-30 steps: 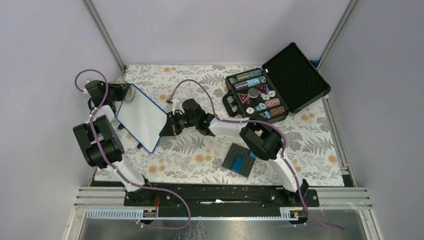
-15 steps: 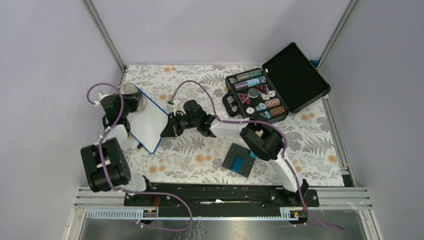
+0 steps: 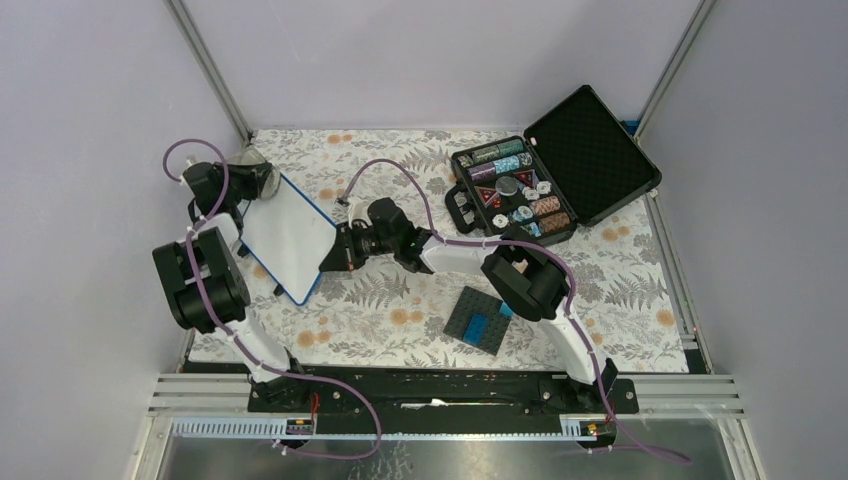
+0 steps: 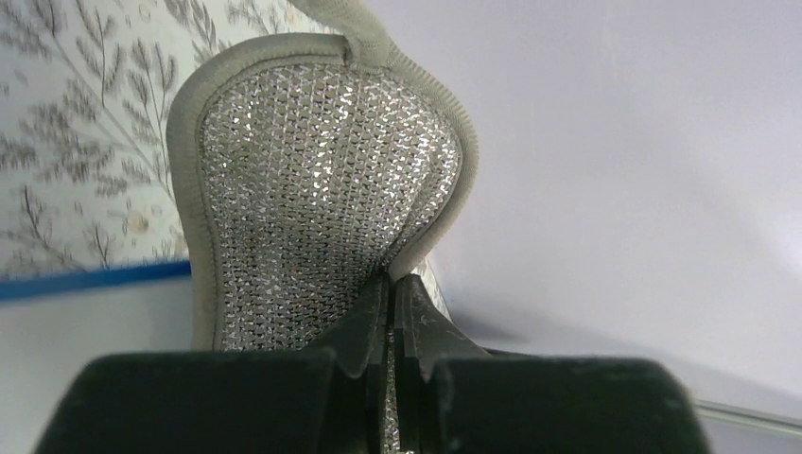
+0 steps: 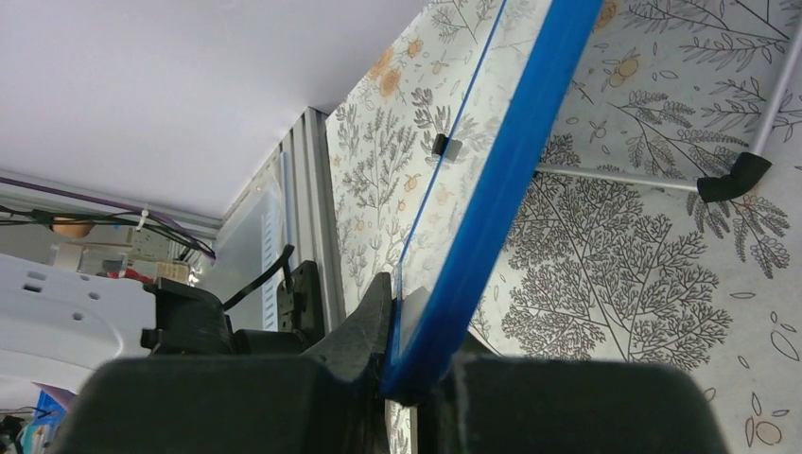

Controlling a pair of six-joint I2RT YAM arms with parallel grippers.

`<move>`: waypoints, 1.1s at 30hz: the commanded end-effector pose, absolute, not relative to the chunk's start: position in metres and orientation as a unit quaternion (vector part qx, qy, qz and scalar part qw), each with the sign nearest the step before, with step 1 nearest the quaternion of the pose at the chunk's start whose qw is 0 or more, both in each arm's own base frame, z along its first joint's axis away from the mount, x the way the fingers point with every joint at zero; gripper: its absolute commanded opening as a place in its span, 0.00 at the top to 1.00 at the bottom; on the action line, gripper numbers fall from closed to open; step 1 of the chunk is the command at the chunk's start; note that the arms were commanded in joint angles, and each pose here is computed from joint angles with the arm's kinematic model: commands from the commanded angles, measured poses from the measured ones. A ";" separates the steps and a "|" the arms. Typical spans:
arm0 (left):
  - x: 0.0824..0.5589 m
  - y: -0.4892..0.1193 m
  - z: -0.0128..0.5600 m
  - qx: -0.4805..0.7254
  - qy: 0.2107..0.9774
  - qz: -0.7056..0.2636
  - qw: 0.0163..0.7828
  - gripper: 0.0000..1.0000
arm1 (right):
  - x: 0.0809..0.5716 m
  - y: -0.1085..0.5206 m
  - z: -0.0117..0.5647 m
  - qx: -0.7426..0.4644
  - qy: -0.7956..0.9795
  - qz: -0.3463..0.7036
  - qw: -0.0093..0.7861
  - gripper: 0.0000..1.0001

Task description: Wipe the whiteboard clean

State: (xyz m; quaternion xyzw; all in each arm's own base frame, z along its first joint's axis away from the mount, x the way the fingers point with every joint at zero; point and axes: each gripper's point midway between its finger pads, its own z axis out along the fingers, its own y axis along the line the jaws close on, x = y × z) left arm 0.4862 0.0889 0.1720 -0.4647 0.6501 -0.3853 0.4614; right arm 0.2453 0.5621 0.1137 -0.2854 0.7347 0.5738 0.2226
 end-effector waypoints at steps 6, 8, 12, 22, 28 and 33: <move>0.467 0.064 0.106 -0.476 0.725 -0.339 0.365 1.00 | 0.185 0.567 0.142 -0.401 0.664 0.600 0.193 1.00; 0.448 0.048 0.103 -0.462 0.736 -0.351 0.349 1.00 | 0.185 0.567 0.142 -0.402 0.664 0.601 0.193 1.00; 0.402 0.017 0.099 -0.449 0.744 -0.379 0.318 1.00 | 0.184 0.567 0.143 -0.402 0.662 0.604 0.191 1.00; 0.422 0.043 0.100 -0.441 0.755 -0.335 0.352 1.00 | 0.179 0.566 0.148 -0.404 0.651 0.616 0.183 1.00; 0.476 0.081 0.088 -0.469 0.737 -0.322 0.366 1.00 | 0.179 0.565 0.148 -0.406 0.652 0.613 0.185 1.00; 0.486 0.071 0.097 -0.442 0.758 -0.314 0.363 1.00 | 0.180 0.567 0.147 -0.406 0.652 0.613 0.184 1.00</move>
